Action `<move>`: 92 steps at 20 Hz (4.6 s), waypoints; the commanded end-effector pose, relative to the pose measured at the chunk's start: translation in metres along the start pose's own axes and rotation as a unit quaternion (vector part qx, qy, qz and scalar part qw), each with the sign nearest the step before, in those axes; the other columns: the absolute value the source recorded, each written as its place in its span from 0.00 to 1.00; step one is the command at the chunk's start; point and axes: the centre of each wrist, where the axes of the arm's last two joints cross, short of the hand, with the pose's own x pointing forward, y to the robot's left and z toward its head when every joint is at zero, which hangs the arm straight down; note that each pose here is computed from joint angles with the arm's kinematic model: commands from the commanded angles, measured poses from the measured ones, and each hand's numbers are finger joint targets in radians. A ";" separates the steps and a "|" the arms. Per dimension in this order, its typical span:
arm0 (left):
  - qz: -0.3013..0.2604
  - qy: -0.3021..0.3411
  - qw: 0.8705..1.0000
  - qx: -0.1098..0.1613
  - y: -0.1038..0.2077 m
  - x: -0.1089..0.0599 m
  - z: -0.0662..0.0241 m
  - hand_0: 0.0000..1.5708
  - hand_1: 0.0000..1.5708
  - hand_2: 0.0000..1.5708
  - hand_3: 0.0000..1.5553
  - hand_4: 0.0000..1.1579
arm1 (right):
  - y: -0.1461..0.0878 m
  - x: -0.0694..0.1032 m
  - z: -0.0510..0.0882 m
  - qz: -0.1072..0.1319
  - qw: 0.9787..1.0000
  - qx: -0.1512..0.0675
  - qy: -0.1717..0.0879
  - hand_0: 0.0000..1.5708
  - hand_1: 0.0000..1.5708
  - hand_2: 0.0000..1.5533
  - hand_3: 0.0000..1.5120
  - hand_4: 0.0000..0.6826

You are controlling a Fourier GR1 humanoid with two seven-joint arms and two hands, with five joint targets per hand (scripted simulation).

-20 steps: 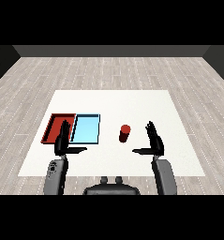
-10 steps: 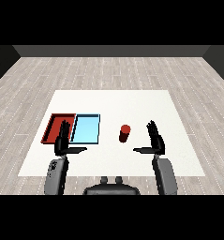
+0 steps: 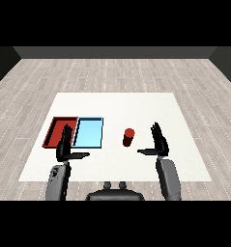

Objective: Pick the red can and put it in the red box

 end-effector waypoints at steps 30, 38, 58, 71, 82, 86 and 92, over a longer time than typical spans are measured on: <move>0.014 -0.005 1.000 0.010 0.002 0.005 -0.0191 0.00 0.00 0.00 0.00 0.00 | 0.044 -0.079 -0.030 -0.093 0.994 -0.007 0.048 0.00 0.00 0.00 0.00 0.00; 0.029 -0.003 1.000 0.011 0.010 -0.011 0.0092 0.00 0.00 0.00 0.00 0.00 | 0.064 -0.074 -0.061 -0.083 0.995 -0.003 0.060 0.00 0.00 0.00 0.00 0.00; 0.019 -0.002 1.000 0.008 0.009 0.004 0.0064 0.00 0.00 0.00 0.00 0.00 | 0.079 -0.070 -0.056 -0.090 0.994 0.006 0.069 0.00 0.00 0.00 0.00 0.00; 0.022 -0.004 1.000 0.011 0.013 -0.002 -0.0048 0.00 0.00 0.00 0.00 0.00 | 0.092 -0.077 -0.065 -0.078 0.993 0.016 0.084 0.00 0.00 0.00 0.00 0.00; 0.012 -0.006 1.000 0.019 0.019 -0.004 -0.0132 0.00 0.00 0.00 0.00 0.00 | 0.093 -0.085 -0.061 -0.033 0.996 -0.013 0.087 0.94 0.94 0.95 0.95 0.97; 0.015 -0.011 1.000 0.008 0.010 0.005 -0.0037 0.00 0.00 0.00 0.00 0.00 | 0.085 -0.086 -0.069 -0.010 0.996 -0.015 0.084 0.95 0.95 0.94 0.95 0.98; 0.014 -0.006 1.000 0.008 -0.010 0.003 -0.0085 0.00 0.00 0.00 0.00 0.00 | 0.085 -0.077 -0.076 0.016 0.998 0.005 0.064 0.93 0.93 0.93 0.94 0.95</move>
